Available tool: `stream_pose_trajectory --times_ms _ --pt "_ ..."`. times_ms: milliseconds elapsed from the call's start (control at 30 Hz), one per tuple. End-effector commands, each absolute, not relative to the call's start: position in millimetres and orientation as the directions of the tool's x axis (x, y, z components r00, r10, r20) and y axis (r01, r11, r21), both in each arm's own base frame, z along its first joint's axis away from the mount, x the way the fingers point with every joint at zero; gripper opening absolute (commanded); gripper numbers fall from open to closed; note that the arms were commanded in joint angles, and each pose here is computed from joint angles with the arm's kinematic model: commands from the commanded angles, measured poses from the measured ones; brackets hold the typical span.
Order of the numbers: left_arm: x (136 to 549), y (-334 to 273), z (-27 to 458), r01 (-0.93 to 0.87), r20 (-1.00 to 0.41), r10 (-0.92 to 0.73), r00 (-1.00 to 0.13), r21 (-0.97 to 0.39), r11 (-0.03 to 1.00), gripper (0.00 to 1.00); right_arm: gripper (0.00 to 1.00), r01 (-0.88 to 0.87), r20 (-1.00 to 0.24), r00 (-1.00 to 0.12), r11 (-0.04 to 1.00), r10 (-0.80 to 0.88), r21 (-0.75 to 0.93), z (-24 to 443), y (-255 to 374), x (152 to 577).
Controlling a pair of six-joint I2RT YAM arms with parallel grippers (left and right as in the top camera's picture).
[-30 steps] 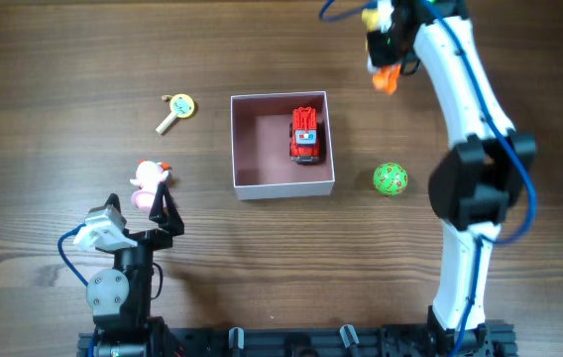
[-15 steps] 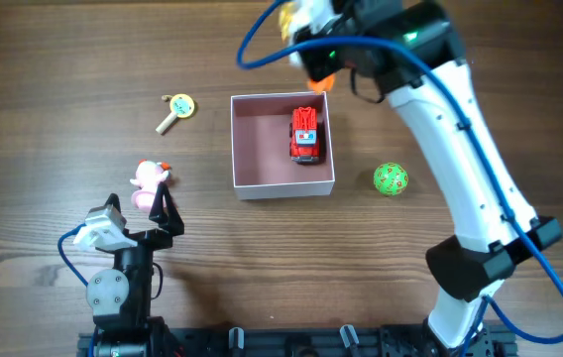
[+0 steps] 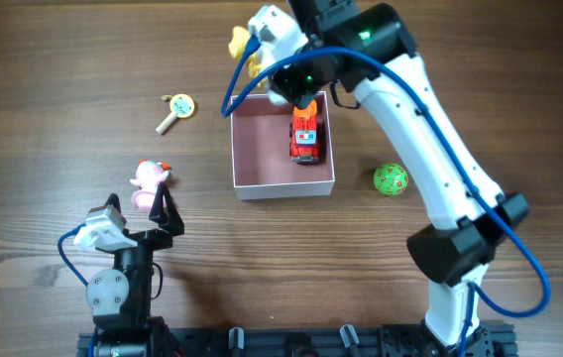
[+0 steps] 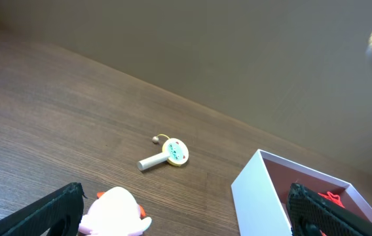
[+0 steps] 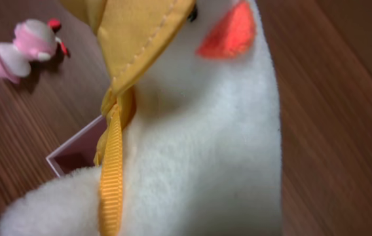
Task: Pack container
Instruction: 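Lift the duck with the right gripper and carry it over the box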
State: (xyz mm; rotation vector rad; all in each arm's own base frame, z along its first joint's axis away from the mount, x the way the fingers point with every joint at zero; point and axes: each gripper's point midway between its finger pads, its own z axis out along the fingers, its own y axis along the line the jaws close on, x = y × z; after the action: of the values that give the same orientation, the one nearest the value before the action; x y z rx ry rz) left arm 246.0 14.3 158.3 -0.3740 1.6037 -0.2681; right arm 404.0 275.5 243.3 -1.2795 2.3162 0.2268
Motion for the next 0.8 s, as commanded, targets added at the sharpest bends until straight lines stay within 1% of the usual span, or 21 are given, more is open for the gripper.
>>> stream_pose_trajectory --times_ms 0,100,267,400,567,767 --pt "245.8 13.7 156.6 -0.074 -0.913 -0.405 -0.05 -0.401 0.913 1.0 0.33 -0.891 -0.435 -0.381 0.45 -0.816 -0.063 208.8 286.2 404.8" --pt "245.8 13.7 156.6 -0.074 -0.913 -0.405 -0.05 -0.401 0.913 1.0 0.33 -0.895 -0.398 -0.393 0.445 -0.829 -0.043 185.7 288.4 409.0" --pt "245.8 13.7 156.6 -0.074 -0.913 -0.405 -0.05 -0.401 0.913 1.0 0.33 -0.899 -0.364 -0.404 0.439 -0.839 -0.014 162.4 291.0 411.0" --pt "245.8 13.7 156.6 -0.074 -0.913 -0.405 -0.05 -0.401 0.913 1.0 0.33 -0.911 -0.376 -0.391 0.411 -0.84 0.03 155.3 298.8 407.2" --pt "245.8 13.7 156.6 -0.074 -0.913 -0.405 -0.05 -0.401 0.913 1.0 0.33 -0.92 -0.363 -0.376 0.391 -0.853 0.035 141.8 300.7 409.7" --pt "245.8 13.7 156.6 -0.074 -0.913 -0.405 -0.05 -0.401 0.913 1.0 0.33 -0.917 -0.343 -0.394 0.389 -0.853 0.086 119.5 306.0 408.4"
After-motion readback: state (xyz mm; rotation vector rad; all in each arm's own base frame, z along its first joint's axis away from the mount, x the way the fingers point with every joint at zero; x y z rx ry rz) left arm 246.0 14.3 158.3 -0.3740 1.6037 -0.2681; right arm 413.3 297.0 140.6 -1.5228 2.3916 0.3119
